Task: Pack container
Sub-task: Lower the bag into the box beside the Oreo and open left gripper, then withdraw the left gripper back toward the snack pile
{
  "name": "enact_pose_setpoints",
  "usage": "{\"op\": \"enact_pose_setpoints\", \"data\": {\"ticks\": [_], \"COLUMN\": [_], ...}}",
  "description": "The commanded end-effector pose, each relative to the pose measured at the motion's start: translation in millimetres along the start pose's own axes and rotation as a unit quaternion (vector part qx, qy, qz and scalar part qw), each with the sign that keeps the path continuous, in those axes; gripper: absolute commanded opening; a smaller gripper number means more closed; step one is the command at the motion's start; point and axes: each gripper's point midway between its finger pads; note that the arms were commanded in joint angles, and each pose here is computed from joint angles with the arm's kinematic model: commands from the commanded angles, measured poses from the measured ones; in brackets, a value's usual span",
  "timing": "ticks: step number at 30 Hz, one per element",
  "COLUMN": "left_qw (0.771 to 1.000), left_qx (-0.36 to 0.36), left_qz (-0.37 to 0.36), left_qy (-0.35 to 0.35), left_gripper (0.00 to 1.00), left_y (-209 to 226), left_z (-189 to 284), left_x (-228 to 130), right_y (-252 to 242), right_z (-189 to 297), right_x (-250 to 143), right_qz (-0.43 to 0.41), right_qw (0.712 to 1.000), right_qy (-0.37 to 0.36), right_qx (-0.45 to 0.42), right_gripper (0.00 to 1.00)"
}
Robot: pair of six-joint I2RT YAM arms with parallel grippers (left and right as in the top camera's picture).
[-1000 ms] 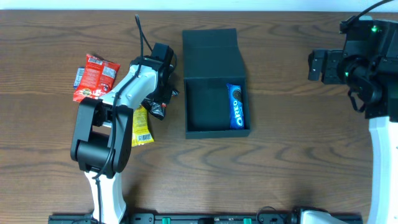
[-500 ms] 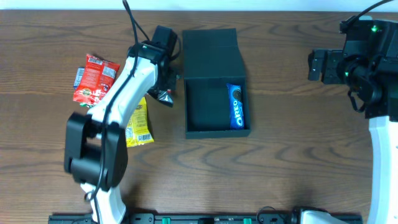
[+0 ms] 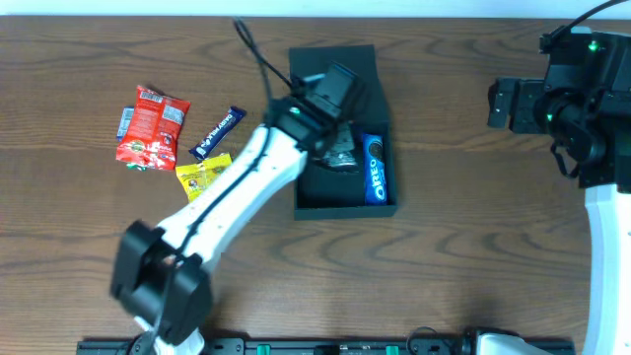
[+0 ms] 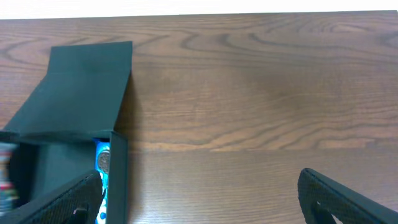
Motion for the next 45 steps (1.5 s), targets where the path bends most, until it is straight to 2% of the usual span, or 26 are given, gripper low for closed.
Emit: {"op": "enact_pose_setpoints", "data": {"ticks": [1, 6, 10, 11, 12, 13, 14, 20, 21, 26, 30, 32, 35, 38, 45], "left_qw": [0.998, 0.997, 0.997, 0.997, 0.997, 0.996, 0.996, 0.998, 0.998, 0.998, 0.994, 0.991, 0.975, 0.961, 0.966], "left_qx": [0.021, 0.049, 0.053, 0.053, 0.053, 0.053, 0.053, 0.028, 0.024, 0.037, 0.045, 0.052, 0.085, 0.116, 0.142], "left_qz": [0.065, 0.058, 0.057, 0.058, 0.057, 0.057, 0.057, -0.005, -0.016, -0.025, -0.028, -0.058, -0.172, -0.233, -0.196], "left_qy": [0.010, 0.029, 0.029, 0.029, 0.029, 0.031, 0.035, 0.059, 0.047, -0.051, -0.095, -0.113, -0.112, -0.095, -0.095], "left_gripper": [0.06, 0.06, 0.07, 0.15, 0.48, 0.75, 0.96, 1.00, 0.95, 0.97, 0.95, 0.95, 0.95, 0.96, 0.95], "left_y": [-2.7, 3.5, 5.0, 5.1, 5.2, 5.2, 5.2, -2.8, -3.7, 11.5, 33.9, 46.7, 67.8, 87.6, 120.3], "left_z": [-27.4, -49.4, -51.9, -51.9, -51.9, -51.7, -51.6, -42.6, -36.4, 6.4, 35.4, 43.2, 37.1, 23.5, -6.0], "left_x": [-13.6, -32.0, -32.4, -32.1, -32.1, -32.7, -34.2, -40.1, -34.5, 15.6, 58.9, 84.1, 110.5, 124.6, 158.7], "right_y": [-1.1, -0.9, -0.9, -0.9, -0.9, -0.9, -0.9, -1.0, -1.0, -1.0, -1.0, -0.9, -1.3, -2.2, -5.3], "right_z": [2.2, 2.2, 2.2, 2.2, 2.2, 2.2, 2.2, 2.2, 2.2, 2.0, 2.0, 2.0, 1.9, 1.1, -6.2], "right_x": [-3.2, -4.0, -4.0, -4.0, -3.9, -3.9, -3.9, -3.9, -3.9, -3.9, -4.0, -4.0, -2.2, 0.3, 10.3], "right_qz": [-0.014, -0.014, -0.014, -0.014, -0.014, -0.014, -0.014, -0.014, -0.013, -0.013, -0.013, -0.013, -0.010, 0.007, 0.045], "right_qw": [1.000, 1.000, 1.000, 1.000, 1.000, 1.000, 1.000, 1.000, 1.000, 1.000, 1.000, 1.000, 1.000, 1.000, 0.999], "right_qy": [0.003, 0.004, 0.004, 0.004, 0.004, 0.004, 0.004, 0.004, 0.004, 0.004, 0.004, 0.004, 0.001, -0.004, -0.019], "right_qx": [0.001, 0.002, 0.002, 0.002, 0.002, 0.002, 0.002, 0.001, 0.001, 0.002, 0.002, 0.002, 0.001, -0.001, -0.005], "right_gripper": [0.99, 0.99, 0.99, 0.99, 0.99, 0.99, 0.99, 0.99, 0.99, 0.99, 0.99, 0.99, 0.99, 0.99, 0.99]}}
Point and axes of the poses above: each gripper's point midway between its finger pads, its own z axis back along the fingers, its own y axis along the line the jaws close on, x = y × z, and after that the axes turned 14 degrees about z, right-handed
